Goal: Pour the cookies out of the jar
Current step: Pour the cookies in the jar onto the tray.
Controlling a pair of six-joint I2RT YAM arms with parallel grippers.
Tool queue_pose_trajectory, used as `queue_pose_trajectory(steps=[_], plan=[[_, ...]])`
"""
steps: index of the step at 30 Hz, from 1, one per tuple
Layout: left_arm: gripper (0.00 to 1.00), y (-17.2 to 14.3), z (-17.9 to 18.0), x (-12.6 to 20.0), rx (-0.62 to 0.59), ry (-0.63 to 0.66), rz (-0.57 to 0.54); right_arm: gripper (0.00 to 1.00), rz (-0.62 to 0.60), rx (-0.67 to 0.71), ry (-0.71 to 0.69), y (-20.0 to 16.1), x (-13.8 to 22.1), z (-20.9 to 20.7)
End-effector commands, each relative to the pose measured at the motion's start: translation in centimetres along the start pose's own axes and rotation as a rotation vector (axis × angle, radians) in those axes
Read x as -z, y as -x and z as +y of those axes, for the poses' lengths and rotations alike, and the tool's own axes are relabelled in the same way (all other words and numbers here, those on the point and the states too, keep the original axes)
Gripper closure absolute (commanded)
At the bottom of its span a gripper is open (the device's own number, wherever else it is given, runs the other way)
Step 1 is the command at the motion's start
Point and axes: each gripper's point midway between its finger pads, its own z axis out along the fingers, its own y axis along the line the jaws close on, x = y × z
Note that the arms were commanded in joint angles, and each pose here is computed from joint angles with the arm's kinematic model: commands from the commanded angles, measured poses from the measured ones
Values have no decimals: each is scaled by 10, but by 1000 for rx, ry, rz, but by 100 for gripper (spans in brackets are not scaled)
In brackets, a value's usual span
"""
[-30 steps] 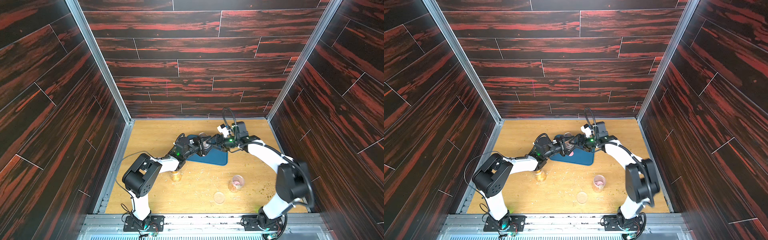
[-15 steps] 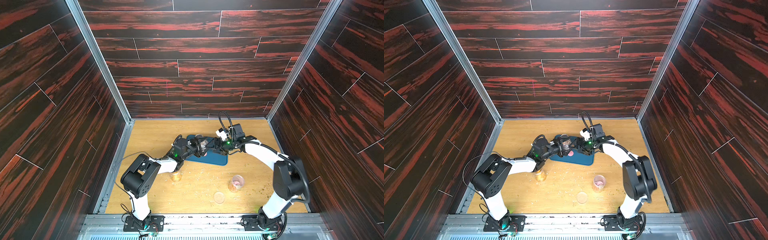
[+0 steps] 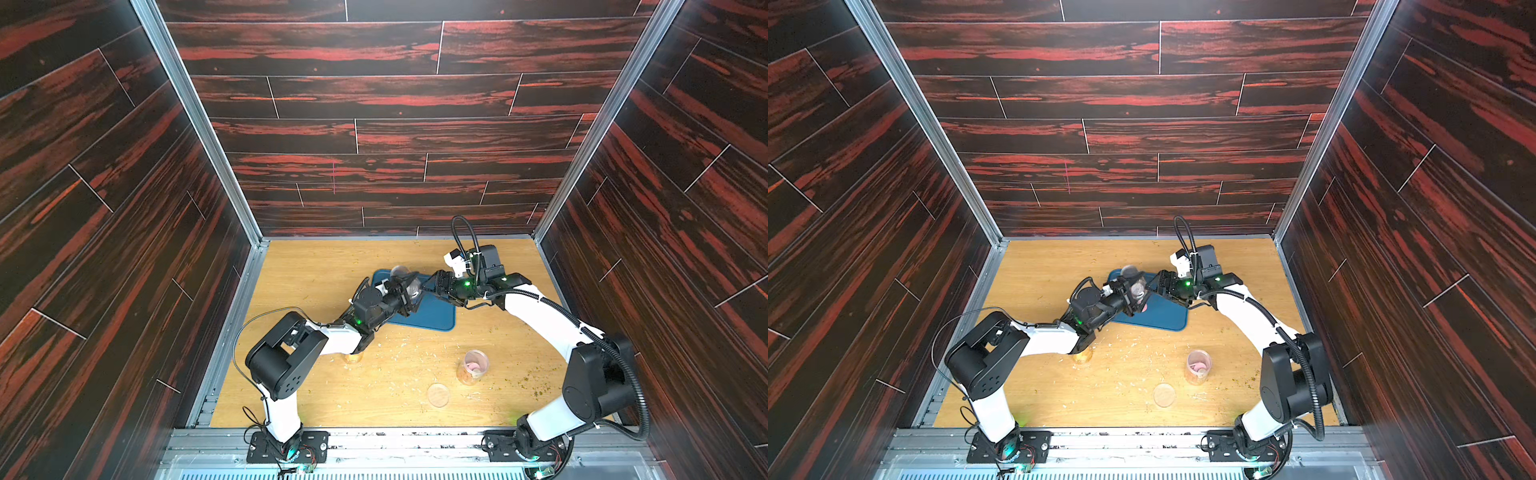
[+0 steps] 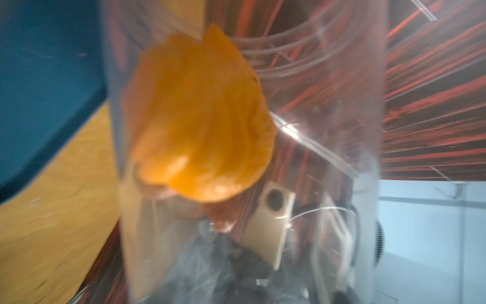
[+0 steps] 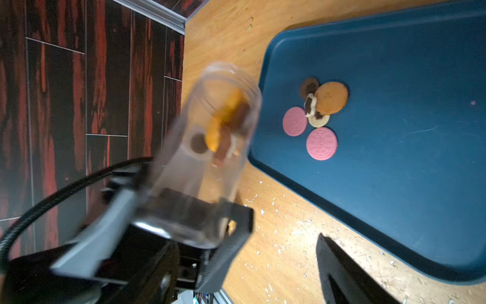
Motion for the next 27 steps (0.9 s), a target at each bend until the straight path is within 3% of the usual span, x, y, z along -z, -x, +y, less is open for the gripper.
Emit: queue_pose_trajectory(steps=[1,12,19,27], plan=[[78,-22,-46,1,464,-156,53,15,-27,0,-19,0,8,2],[77,-16,-28,8,472,-104,21,15,-30,-21,-27,-5,4,-7],[77,-14,17,17,297,171,120,15,-68,12,-48,3,13,-2],[77,-6,32,50,79,437,210,15,-107,62,-88,15,30,3]])
